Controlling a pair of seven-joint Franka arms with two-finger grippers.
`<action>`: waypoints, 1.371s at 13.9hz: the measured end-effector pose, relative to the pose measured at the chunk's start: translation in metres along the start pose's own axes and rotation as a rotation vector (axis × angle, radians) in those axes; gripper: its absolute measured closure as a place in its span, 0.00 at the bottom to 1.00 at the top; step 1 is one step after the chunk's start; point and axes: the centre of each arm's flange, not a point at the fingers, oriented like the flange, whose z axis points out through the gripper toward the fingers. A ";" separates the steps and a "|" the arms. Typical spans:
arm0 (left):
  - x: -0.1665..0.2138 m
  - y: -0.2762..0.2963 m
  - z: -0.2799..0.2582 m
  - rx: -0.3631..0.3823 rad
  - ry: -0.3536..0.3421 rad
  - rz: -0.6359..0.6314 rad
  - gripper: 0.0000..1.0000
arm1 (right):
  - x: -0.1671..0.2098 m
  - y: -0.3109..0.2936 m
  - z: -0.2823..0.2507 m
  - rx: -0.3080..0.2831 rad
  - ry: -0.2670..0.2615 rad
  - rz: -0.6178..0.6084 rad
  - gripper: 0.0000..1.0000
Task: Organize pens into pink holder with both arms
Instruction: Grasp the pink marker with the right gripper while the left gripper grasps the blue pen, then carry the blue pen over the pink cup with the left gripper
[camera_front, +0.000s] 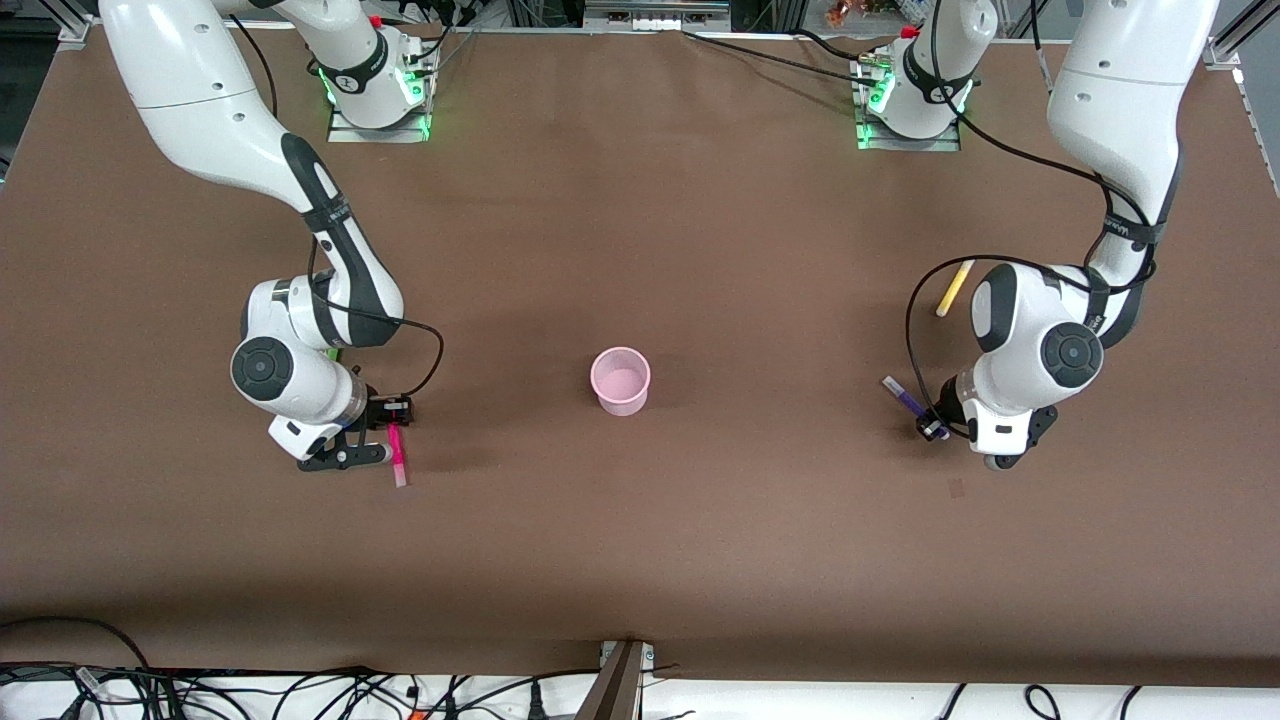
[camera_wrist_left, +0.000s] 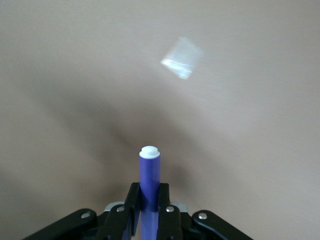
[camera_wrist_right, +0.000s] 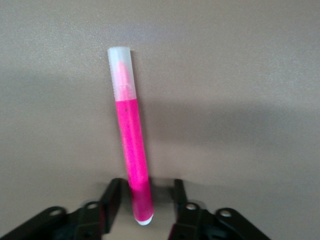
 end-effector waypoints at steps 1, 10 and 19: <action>-0.014 0.020 -0.025 -0.017 0.001 -0.042 0.82 | 0.001 0.001 -0.001 -0.001 0.002 0.001 0.70; -0.167 0.162 -0.144 -0.197 0.035 -0.316 0.82 | 0.006 -0.001 -0.018 0.078 -0.083 0.068 0.82; -0.302 0.235 -0.082 -0.242 0.363 -0.297 0.82 | 0.009 0.005 -0.170 0.215 -0.411 0.144 0.82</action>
